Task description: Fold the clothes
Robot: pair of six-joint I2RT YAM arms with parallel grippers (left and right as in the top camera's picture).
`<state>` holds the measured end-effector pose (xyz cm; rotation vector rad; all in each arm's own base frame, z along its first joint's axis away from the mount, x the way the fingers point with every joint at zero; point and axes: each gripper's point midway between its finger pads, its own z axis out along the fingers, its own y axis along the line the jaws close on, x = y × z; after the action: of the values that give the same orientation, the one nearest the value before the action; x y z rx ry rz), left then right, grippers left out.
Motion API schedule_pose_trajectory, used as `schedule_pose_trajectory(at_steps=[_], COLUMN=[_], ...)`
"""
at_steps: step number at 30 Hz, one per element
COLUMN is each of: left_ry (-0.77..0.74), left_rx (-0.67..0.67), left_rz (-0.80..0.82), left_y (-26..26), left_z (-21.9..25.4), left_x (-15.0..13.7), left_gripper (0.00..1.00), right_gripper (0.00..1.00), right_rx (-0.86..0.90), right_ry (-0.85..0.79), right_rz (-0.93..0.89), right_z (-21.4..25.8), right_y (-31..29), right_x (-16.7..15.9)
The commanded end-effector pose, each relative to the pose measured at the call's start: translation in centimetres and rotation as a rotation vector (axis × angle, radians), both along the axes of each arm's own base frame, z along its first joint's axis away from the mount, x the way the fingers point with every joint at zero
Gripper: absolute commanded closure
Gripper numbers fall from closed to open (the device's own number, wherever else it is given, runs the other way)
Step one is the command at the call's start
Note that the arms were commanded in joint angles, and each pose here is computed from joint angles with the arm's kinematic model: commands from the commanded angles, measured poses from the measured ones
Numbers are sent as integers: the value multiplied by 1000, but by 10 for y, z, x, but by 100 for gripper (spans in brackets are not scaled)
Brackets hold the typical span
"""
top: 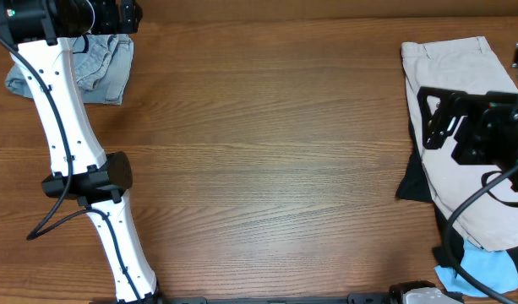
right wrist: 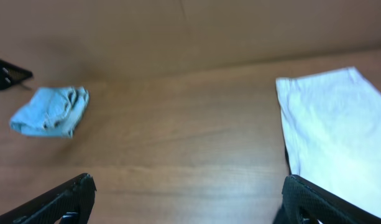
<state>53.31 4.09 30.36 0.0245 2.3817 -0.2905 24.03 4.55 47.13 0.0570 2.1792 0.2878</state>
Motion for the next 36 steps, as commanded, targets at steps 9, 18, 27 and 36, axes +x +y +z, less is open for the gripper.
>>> schedule_pose_trajectory(at_steps=[9,18,27,36], left_ry=[-9,-9,-9,-9], left_rx=[-20,-20,-20,-20], left_rz=[-8,-9,-9,-9], left_y=[-6,-6,-7,-6], left_z=[4,4,4,4], left_x=[-1,0,0,0], left_gripper=[0,0,0,0], right_gripper=[0,0,0,0], right_rx=[-50,-6,16,39], right_ry=[5,-229,-384,-563], right_rz=[-60,-65,-113,-108], right_z=[-23,-93,-193,-262], right_y=[-9,-7,-24,-24], right_x=[30,52,33,20])
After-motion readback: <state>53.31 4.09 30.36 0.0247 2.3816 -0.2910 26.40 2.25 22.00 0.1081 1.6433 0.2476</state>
